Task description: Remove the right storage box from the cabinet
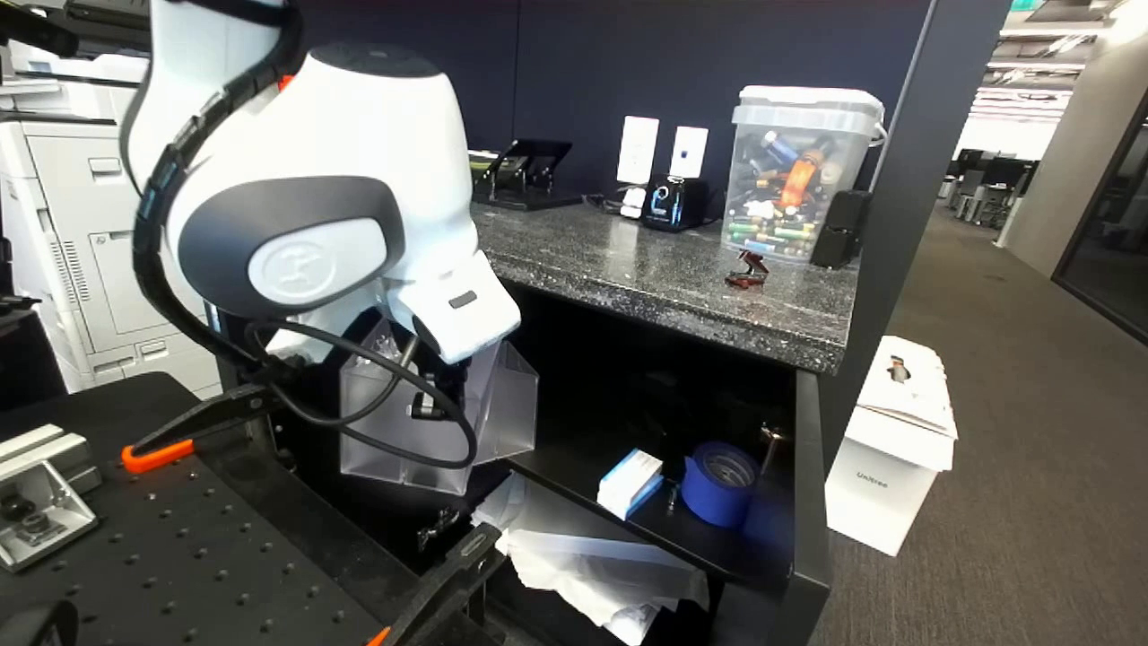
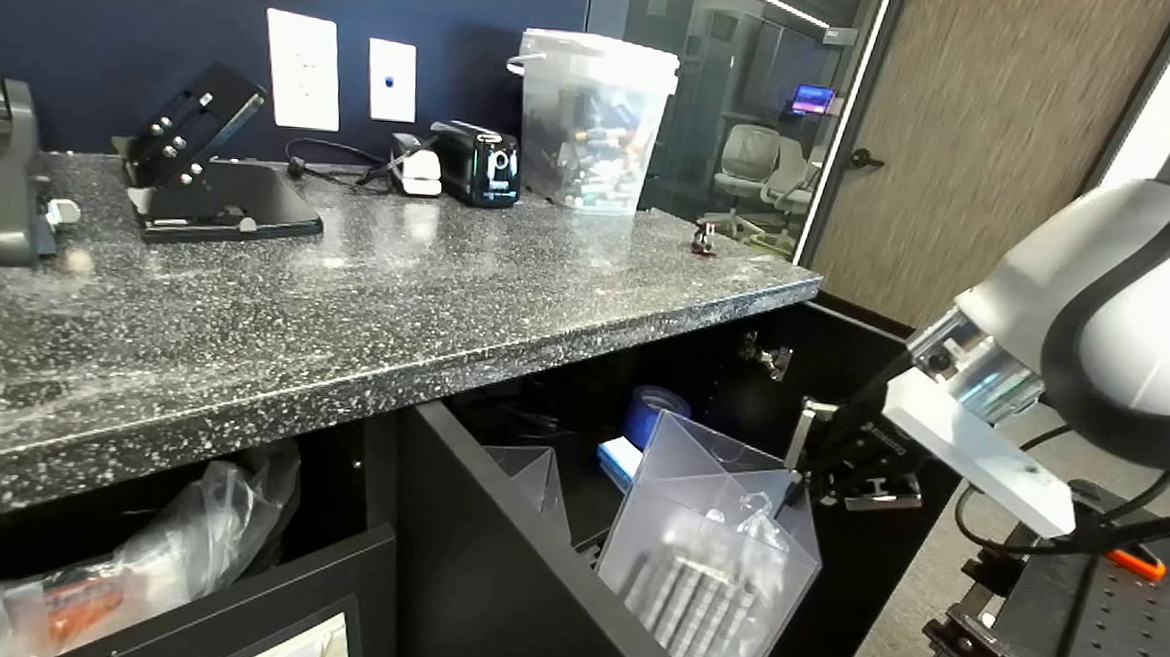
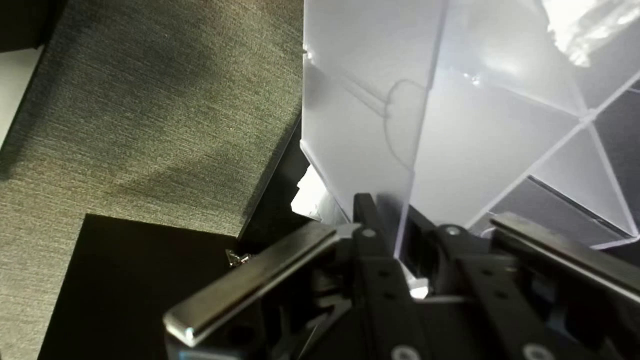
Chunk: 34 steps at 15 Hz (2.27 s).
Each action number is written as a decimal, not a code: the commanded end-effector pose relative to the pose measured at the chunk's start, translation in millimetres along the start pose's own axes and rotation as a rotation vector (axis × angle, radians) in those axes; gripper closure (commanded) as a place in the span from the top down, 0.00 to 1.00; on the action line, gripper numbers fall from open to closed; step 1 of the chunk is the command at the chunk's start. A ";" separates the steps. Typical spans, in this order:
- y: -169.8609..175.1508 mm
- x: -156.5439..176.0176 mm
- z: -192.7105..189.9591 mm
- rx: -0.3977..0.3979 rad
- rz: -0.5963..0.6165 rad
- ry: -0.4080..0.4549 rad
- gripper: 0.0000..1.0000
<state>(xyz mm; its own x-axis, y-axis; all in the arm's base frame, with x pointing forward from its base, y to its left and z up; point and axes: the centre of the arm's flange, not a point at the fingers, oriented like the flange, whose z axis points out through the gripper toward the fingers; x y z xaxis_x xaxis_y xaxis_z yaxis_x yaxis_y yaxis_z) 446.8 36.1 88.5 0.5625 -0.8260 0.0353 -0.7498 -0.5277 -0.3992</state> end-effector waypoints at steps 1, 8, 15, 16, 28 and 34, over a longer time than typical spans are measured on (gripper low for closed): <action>-6.6 -15.8 -87.4 0.122 -0.047 0.004 0.03; -52.7 -37.0 -172.6 0.217 -0.051 0.057 0.03; -128.3 -42.8 -226.9 0.277 0.010 0.069 0.03; -138.0 -44.5 -231.3 0.284 0.014 0.072 0.03; -295.2 53.5 -284.6 0.181 0.176 0.138 0.03; -353.7 104.1 -309.1 0.065 0.219 0.161 0.03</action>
<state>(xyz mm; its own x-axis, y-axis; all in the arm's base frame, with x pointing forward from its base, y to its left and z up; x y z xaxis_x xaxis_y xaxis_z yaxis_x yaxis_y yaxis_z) 592.5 64.1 494.1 0.3614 -0.9295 0.0735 -0.8055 -0.3509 -0.4776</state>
